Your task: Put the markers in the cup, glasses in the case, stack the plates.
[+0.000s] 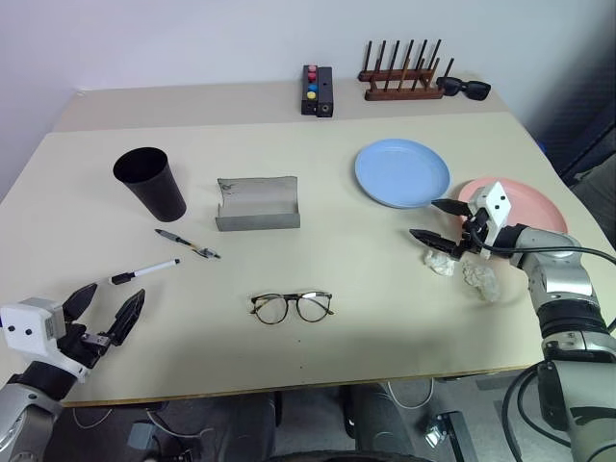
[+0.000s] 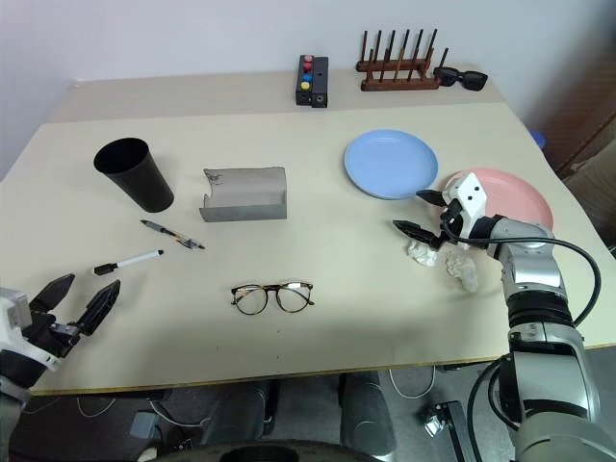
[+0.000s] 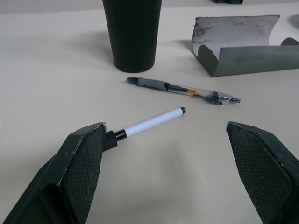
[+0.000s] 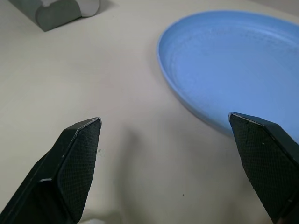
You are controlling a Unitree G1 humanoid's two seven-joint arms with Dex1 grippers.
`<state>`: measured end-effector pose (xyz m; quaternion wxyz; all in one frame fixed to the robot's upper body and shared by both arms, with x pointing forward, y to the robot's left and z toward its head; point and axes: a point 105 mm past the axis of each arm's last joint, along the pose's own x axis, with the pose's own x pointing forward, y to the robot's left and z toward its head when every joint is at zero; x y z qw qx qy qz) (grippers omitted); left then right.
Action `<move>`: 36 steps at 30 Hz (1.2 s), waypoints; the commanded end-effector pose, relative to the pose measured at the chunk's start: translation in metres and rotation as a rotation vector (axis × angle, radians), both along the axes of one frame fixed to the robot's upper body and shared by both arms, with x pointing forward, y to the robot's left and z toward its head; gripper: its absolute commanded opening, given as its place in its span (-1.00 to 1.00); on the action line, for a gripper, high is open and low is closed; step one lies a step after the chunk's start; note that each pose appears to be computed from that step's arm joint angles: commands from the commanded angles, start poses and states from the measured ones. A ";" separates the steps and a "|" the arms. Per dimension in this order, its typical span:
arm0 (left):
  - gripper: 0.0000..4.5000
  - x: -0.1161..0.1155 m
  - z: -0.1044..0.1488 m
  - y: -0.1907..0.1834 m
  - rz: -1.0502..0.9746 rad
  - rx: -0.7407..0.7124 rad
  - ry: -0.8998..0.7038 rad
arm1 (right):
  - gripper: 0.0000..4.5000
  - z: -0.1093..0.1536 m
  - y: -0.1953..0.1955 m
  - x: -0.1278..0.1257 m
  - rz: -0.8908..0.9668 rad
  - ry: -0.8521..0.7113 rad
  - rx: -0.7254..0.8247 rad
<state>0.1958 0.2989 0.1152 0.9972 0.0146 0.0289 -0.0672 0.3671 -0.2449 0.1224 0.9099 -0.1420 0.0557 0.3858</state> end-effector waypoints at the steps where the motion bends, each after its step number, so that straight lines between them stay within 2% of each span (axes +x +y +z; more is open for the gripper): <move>1: 0.86 0.004 0.008 -0.001 -0.029 0.054 -0.014 | 1.00 0.010 0.007 0.002 0.029 -0.058 0.013; 7: 0.93 0.009 0.009 -0.005 -0.107 0.069 0.043 | 1.00 0.012 0.020 -0.001 0.060 -0.095 0.028; 10: 0.93 0.019 0.017 -0.004 -0.149 0.106 0.057 | 1.00 0.018 0.032 -0.004 0.089 -0.129 0.046; 15: 0.93 0.040 0.015 -0.001 -0.235 0.252 0.174 | 1.00 0.023 0.054 -0.019 0.131 -0.146 0.069; 19: 0.93 0.058 0.019 0.008 -0.295 0.311 0.240 | 1.00 0.022 0.075 -0.032 0.149 -0.130 0.098; 24: 0.93 0.073 0.004 0.015 -0.395 0.403 0.428 | 1.00 0.029 0.097 -0.039 0.160 -0.122 0.118; 31: 0.93 0.089 -0.010 0.011 -0.543 0.426 0.590 | 1.00 0.037 0.113 -0.050 0.159 -0.110 0.144; 35: 0.93 0.090 -0.021 0.008 -0.615 0.439 0.670 | 1.00 0.039 0.117 -0.053 0.154 -0.104 0.154; 36: 0.83 0.091 -0.023 0.009 -0.622 0.450 0.686 | 1.00 0.040 0.117 -0.053 0.152 -0.105 0.156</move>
